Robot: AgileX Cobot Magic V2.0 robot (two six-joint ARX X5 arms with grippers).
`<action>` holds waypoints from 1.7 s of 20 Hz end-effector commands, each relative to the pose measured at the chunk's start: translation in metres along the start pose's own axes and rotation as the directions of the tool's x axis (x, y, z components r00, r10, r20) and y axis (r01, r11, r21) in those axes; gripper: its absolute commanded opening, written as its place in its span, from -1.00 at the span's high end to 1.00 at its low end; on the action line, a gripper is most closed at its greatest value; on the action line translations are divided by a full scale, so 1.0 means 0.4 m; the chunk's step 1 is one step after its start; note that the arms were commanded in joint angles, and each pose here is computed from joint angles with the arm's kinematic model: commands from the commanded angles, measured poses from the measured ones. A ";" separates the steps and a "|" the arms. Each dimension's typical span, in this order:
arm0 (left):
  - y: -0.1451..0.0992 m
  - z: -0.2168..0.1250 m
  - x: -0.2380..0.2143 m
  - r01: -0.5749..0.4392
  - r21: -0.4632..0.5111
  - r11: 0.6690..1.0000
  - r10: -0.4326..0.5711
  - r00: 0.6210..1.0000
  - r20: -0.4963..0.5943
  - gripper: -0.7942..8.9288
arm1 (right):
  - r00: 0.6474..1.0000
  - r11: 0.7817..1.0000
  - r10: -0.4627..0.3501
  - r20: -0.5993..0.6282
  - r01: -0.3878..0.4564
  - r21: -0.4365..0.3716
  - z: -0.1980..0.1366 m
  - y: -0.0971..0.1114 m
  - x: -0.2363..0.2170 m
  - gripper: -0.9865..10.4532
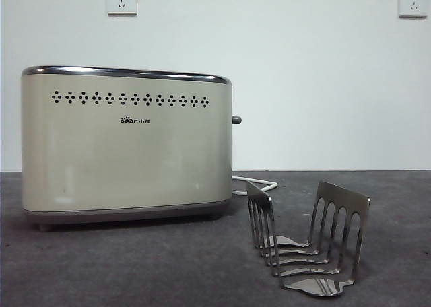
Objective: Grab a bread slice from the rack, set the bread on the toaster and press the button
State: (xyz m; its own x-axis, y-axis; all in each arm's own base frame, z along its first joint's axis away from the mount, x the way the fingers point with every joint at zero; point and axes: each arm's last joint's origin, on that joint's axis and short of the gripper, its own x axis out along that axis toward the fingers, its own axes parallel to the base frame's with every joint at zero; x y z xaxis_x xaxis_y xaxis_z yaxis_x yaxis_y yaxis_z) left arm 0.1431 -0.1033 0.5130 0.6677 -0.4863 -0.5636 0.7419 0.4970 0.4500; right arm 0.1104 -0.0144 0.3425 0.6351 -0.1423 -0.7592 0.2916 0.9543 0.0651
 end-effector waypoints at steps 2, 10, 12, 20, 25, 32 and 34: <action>-0.025 -0.038 0.038 0.049 0.047 0.998 -0.045 0.996 -0.074 0.86 | 1.000 1.000 -0.001 -0.002 0.001 -0.010 0.008 0.002 0.006 0.83; -0.017 -0.032 0.153 0.089 0.104 0.991 -0.067 0.977 -0.203 0.86 | 1.000 1.000 -0.002 -0.009 0.002 -0.010 0.010 0.002 0.010 0.83; -0.013 -0.031 0.189 0.096 0.135 0.986 -0.061 0.967 -0.246 0.86 | 1.000 1.000 -0.001 -0.008 0.001 -0.010 0.010 0.003 0.010 0.83; 0.006 -0.041 0.254 0.111 0.200 0.973 -0.039 0.942 -0.334 0.86 | 1.000 1.000 0.007 0.011 -0.007 -0.008 0.014 0.004 0.010 0.83; 0.019 -0.050 0.269 0.112 0.194 0.975 -0.037 0.934 -0.355 0.86 | 1.000 1.000 0.008 0.014 -0.008 -0.008 0.015 0.004 0.010 0.83; 0.016 -0.051 0.321 0.168 0.187 0.968 -0.087 0.922 -0.378 0.86 | 1.000 1.000 0.007 0.015 -0.007 -0.008 0.015 0.004 0.010 0.83; 0.017 -0.052 0.327 0.171 0.186 0.968 -0.089 0.919 -0.383 0.86 | 1.000 1.000 0.008 0.016 -0.007 -0.007 0.016 0.004 0.010 0.83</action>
State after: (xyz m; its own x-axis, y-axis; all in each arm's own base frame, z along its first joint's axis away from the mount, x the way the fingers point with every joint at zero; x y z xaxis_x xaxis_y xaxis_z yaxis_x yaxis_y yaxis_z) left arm 0.2325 -0.1473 0.4296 0.5290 -0.2132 -0.8214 0.8395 0.2731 0.4698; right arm 0.1177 -0.0152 0.3422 0.6400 -0.1409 -0.7553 0.2897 0.9547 0.0674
